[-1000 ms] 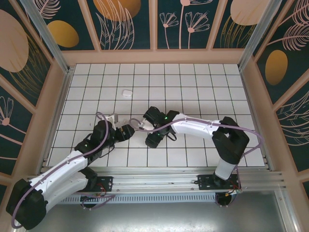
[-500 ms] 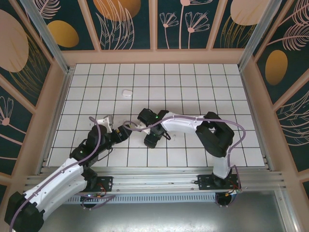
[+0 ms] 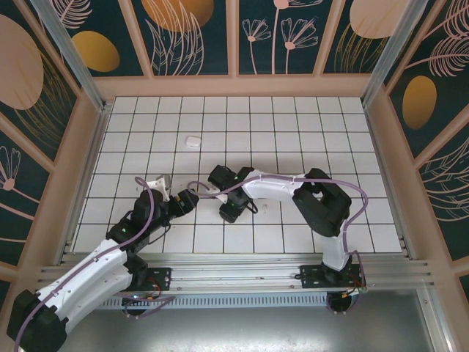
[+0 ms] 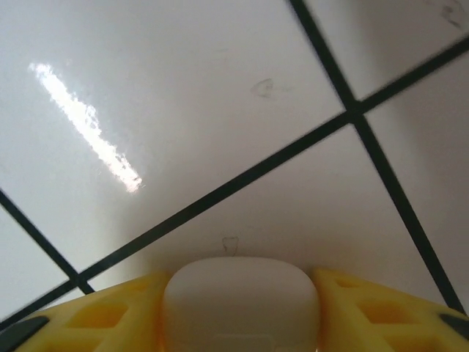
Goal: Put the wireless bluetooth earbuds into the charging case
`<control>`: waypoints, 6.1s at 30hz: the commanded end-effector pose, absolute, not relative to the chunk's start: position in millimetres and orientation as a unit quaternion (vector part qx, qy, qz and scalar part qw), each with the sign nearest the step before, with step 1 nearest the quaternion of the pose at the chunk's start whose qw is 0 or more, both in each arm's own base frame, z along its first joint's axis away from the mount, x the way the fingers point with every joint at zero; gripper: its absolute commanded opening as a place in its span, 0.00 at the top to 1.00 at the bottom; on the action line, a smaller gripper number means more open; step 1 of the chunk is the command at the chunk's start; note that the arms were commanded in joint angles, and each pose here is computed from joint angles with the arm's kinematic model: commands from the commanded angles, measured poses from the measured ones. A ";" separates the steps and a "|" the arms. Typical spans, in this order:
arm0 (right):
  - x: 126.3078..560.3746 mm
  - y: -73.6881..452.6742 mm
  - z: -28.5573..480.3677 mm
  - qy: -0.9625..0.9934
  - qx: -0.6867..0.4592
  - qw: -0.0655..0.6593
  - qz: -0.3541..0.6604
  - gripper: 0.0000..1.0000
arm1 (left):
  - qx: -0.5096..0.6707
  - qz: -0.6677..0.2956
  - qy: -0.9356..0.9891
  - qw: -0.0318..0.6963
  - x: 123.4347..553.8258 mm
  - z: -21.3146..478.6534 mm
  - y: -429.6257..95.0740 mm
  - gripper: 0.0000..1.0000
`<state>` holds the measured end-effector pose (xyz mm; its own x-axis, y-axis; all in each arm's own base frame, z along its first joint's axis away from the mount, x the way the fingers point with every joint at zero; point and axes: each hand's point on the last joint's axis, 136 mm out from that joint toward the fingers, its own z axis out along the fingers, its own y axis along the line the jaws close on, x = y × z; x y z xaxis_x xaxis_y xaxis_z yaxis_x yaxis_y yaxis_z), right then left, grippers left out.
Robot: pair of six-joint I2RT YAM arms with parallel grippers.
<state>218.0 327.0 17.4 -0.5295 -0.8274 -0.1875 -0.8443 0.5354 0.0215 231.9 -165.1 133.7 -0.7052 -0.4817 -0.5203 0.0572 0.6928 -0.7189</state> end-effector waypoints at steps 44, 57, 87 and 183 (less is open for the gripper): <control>294.8 263.3 302.9 0.821 0.056 0.356 0.443 0.60 | 0.296 -0.421 0.621 0.591 258.6 309.6 -320.1 0.52; 289.9 266.9 299.6 0.815 0.061 0.338 0.467 0.60 | 0.303 -0.453 0.600 0.586 272.9 312.5 -355.1 0.59; 285.1 238.6 330.7 0.773 0.078 0.414 0.474 0.34 | 0.225 -0.491 0.621 0.568 285.9 308.0 -351.7 0.91; 199.7 280.6 384.5 0.624 -0.290 0.442 0.576 0.88 | 0.341 -0.566 0.597 0.455 207.7 344.5 -299.4 0.41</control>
